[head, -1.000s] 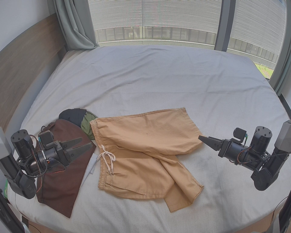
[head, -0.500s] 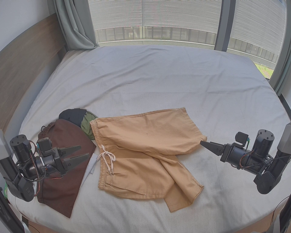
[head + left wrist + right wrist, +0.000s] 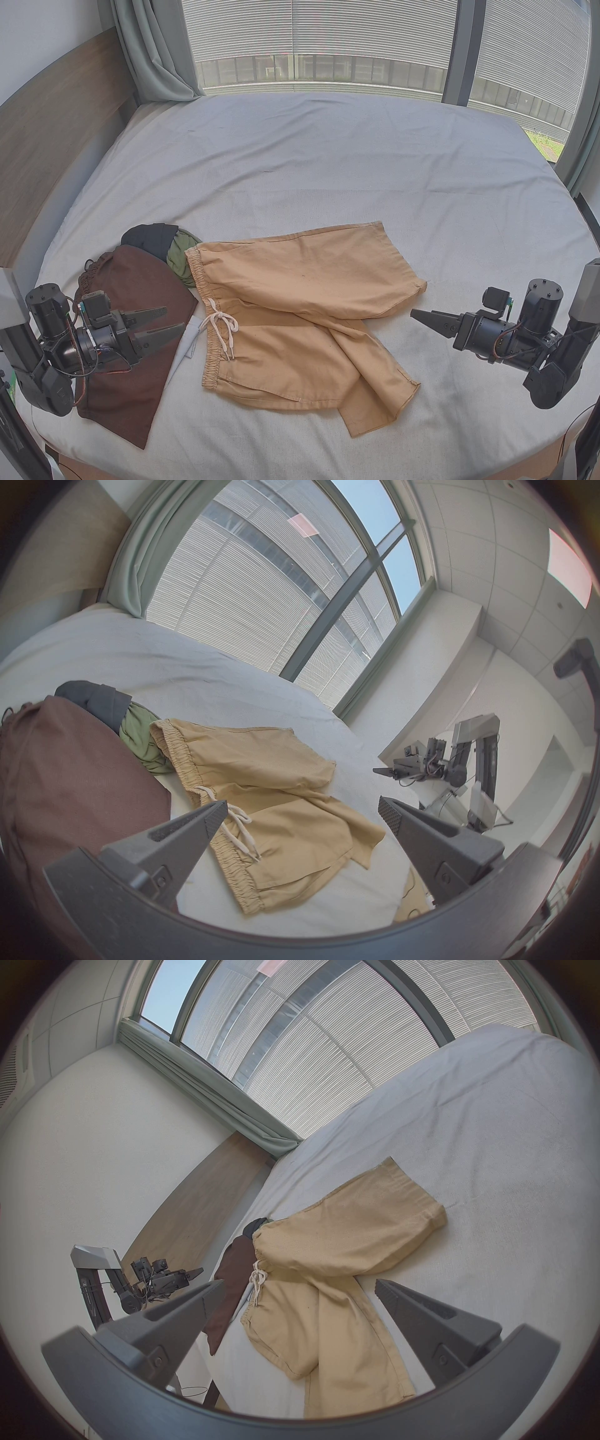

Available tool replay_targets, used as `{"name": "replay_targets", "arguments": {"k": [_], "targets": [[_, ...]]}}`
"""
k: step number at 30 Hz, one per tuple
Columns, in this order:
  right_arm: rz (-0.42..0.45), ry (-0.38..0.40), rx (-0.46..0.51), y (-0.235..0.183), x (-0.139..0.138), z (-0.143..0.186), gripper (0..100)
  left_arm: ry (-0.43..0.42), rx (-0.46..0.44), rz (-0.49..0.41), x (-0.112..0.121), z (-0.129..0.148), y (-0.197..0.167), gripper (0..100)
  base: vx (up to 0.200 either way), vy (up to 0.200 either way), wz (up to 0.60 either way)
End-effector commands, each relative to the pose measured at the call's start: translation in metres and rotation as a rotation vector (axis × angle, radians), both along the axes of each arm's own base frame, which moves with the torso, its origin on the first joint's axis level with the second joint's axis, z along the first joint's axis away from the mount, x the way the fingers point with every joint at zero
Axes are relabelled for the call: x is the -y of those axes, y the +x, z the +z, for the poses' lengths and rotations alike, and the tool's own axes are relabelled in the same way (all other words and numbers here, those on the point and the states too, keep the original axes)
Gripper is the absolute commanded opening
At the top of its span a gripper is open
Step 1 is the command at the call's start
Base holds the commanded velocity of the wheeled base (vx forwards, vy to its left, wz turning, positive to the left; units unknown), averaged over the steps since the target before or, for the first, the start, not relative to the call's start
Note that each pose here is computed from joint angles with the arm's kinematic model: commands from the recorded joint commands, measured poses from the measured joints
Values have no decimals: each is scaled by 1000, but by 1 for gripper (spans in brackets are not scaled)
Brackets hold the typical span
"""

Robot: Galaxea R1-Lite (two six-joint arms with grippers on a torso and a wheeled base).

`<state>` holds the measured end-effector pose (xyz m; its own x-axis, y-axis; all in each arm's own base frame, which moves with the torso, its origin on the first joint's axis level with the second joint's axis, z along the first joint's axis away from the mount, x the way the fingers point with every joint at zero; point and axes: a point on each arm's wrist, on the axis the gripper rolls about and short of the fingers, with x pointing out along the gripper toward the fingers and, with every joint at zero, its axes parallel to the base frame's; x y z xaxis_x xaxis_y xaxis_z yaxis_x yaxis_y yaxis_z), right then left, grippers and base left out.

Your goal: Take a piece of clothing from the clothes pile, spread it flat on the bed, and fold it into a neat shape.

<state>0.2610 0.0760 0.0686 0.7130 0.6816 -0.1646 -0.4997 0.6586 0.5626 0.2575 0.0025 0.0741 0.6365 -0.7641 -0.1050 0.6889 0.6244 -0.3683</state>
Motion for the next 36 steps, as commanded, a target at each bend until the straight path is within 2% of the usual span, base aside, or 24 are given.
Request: {"name": "replay_targets", "arguments": {"k": [1, 10, 24, 36], "targets": [[1, -16, -66, -2, 0, -15, 100, 36, -4, -3, -1, -14, 5, 100, 0, 0, 0], [-1, -25, -131, -6, 1, -28, 100, 57, 5, -9, -1, -18, 5, 100, 0, 0, 0], [-21, -70, -344, -12, 9, -77, 100, 60, 10, -13, 0, -18, 6, 100, 0, 0, 0], [-15, -96, -438, -17, 8, -100, 100, 61, 11, -13, 0, -19, 5, 100, 0, 0, 0]]}}
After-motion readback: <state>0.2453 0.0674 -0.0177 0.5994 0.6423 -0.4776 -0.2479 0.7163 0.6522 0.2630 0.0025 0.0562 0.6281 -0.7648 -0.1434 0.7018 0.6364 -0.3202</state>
